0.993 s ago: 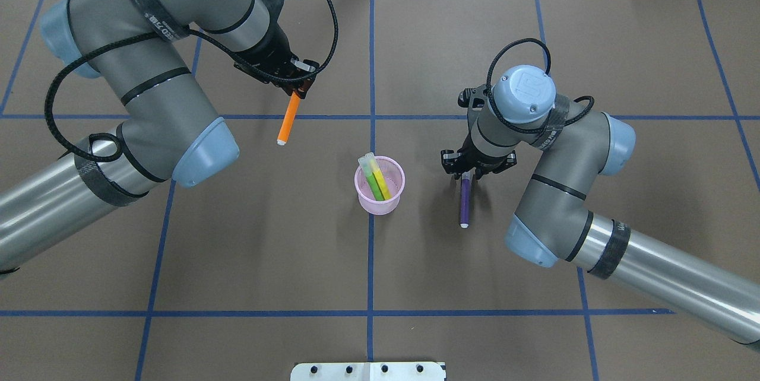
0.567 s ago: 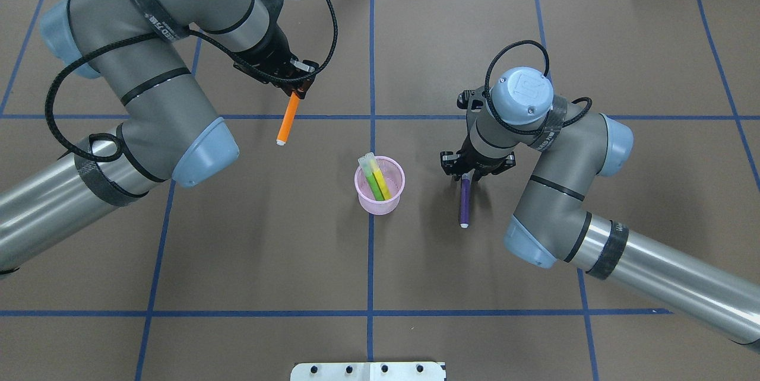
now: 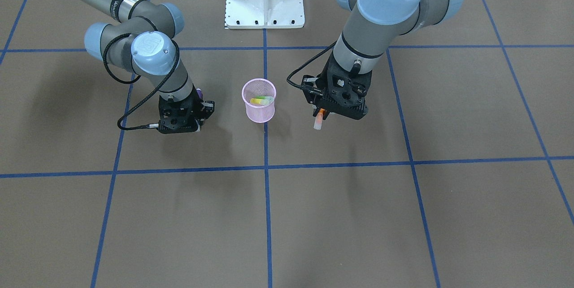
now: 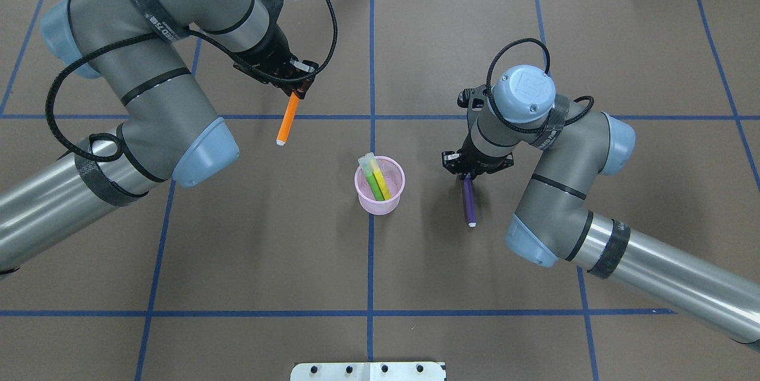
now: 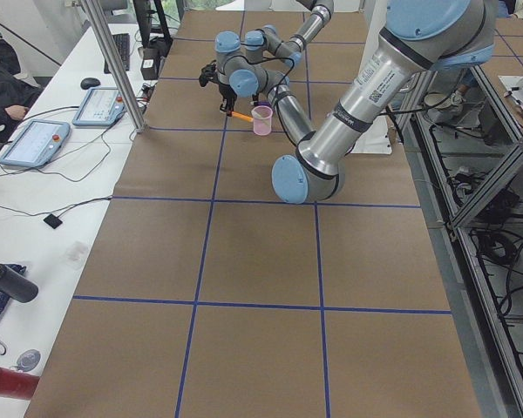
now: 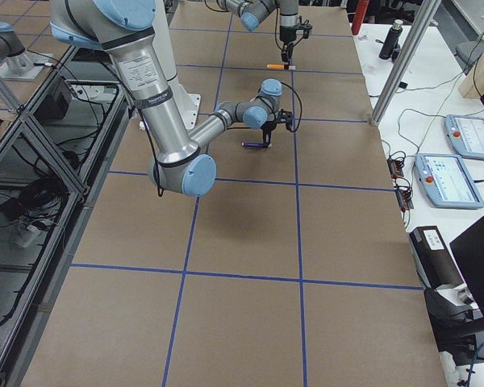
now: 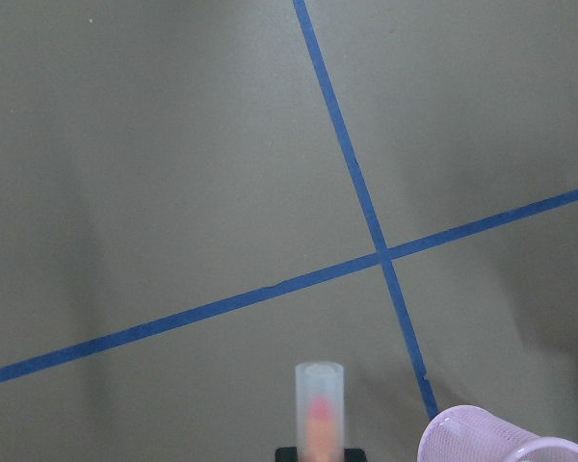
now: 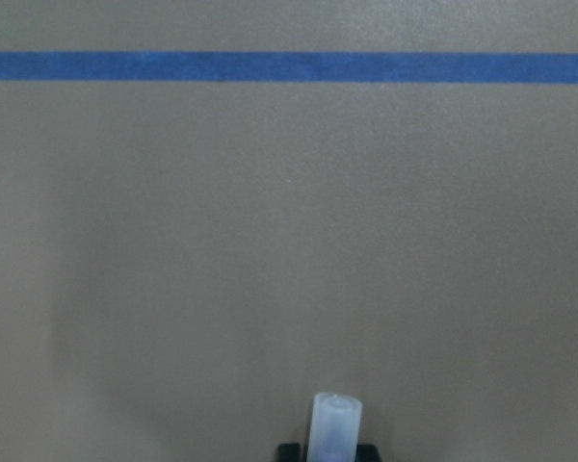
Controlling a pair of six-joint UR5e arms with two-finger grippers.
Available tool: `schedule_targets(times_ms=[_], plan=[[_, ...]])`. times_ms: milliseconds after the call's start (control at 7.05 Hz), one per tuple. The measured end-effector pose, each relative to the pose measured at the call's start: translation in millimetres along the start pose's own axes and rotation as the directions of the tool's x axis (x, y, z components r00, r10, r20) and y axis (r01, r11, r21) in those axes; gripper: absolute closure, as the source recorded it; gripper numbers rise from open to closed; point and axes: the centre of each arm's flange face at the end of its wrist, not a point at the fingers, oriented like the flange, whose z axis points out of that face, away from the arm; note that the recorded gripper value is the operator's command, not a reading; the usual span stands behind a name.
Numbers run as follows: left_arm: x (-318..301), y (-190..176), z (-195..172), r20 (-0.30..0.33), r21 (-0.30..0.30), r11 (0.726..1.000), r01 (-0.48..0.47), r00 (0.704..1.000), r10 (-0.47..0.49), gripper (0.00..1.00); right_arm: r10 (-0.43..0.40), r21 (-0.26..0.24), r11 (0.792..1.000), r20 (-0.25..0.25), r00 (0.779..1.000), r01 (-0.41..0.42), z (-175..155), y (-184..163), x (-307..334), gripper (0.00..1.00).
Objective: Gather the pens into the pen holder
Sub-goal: 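Carry the orange pen over the cup with left gripper while right raises purple pen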
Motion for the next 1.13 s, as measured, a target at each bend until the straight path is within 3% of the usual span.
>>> schedule_targets(times_ms=[284, 426, 567, 851, 1135], plan=[[13, 5, -19, -0.03, 0.035, 0.999, 0.001, 1.0, 0.0, 1.0, 0.01, 0.02, 1.0, 0.035, 0.999, -0.011, -28, -15, 6, 1.0], [26, 10, -40, -0.059, 0.084, 0.996, 0.019, 0.998, -0.014, 1.0, 0.025, 0.021, 0.999, 0.055, 0.998, -0.026, -44, -26, 14, 1.0], [40, 16, -62, -0.094, 0.178, 0.983, 0.034, 0.995, -0.017, 1.0, 0.037, 0.023, 0.999, 0.069, 0.997, -0.039, -56, -34, 21, 1.0], [51, 37, -64, -0.19, 0.373, 0.925, 0.07, 0.982, 0.002, 1.0, 0.05, 0.036, 0.998, 0.085, 0.995, -0.053, -72, -44, 28, 1.0], [55, 84, -19, -0.27, 0.494, 0.863, 0.105, 0.962, 0.038, 1.0, 0.038, 0.078, 0.996, 0.122, 0.992, -0.047, -99, -49, 30, 1.0]])
